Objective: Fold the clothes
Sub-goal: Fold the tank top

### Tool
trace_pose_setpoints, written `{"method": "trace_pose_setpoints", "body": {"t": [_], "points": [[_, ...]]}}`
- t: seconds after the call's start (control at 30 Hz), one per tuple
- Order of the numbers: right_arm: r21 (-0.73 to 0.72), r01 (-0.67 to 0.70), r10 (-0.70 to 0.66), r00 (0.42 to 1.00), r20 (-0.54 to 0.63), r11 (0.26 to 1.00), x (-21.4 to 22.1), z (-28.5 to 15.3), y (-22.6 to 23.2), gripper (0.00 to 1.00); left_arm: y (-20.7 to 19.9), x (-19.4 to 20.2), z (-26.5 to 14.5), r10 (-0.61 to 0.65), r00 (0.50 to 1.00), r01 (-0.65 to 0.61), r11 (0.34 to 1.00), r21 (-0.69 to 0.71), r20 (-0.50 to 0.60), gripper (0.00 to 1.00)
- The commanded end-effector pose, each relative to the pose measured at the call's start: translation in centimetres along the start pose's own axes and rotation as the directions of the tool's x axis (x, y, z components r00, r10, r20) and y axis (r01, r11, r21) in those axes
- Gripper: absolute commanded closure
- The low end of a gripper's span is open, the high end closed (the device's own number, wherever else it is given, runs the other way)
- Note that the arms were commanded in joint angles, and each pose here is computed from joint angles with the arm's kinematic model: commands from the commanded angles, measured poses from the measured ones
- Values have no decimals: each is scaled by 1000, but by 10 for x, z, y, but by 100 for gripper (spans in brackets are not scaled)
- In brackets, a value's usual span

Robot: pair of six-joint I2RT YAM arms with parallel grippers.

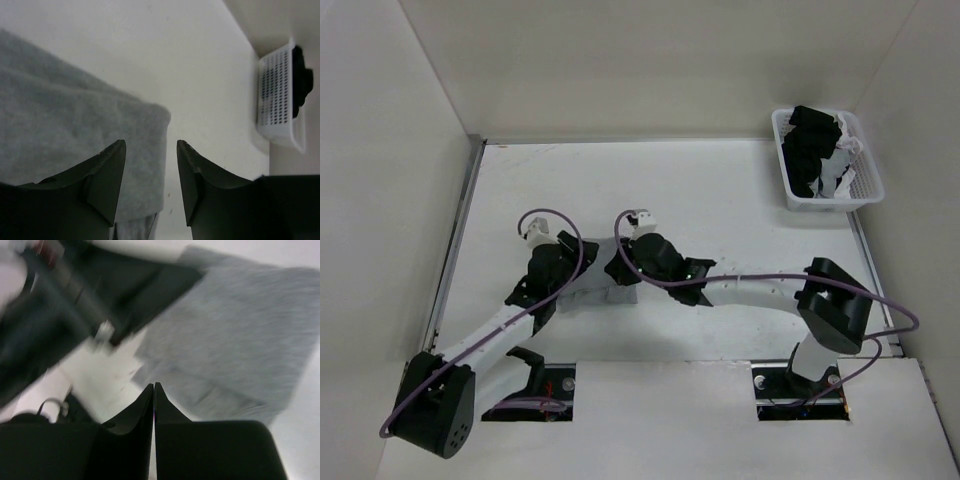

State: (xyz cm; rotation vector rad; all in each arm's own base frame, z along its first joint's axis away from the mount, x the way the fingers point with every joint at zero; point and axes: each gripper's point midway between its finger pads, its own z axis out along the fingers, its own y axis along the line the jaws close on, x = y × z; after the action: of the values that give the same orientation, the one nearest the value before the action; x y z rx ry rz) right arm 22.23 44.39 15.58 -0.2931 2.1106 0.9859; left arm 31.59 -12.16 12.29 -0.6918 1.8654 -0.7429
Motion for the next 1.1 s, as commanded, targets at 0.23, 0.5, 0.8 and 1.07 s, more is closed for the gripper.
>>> {"method": "trace_pose_setpoints", "body": {"t": [0.23, 0.5, 0.8, 1.07], "points": [[151, -198, 218, 966, -136, 969, 56, 44, -90, 93, 88, 55, -30, -35, 997, 21, 976, -215, -65, 57], [314, -335, 358, 934, -15, 888, 44, 8, -161, 96, 94, 54, -32, -55, 995, 36, 971, -235, -77, 53], [244, -314, 302, 949, 85, 918, 1, -37, -159, 67, -10, 28, -26, 128, 990, -127, 992, 22, -60, 48], [186, -215, 144, 931, 335, 959, -56, -123, -144, 36, -78, -9, -60, 301, 949, -311, 943, 115, 93, 42]]}}
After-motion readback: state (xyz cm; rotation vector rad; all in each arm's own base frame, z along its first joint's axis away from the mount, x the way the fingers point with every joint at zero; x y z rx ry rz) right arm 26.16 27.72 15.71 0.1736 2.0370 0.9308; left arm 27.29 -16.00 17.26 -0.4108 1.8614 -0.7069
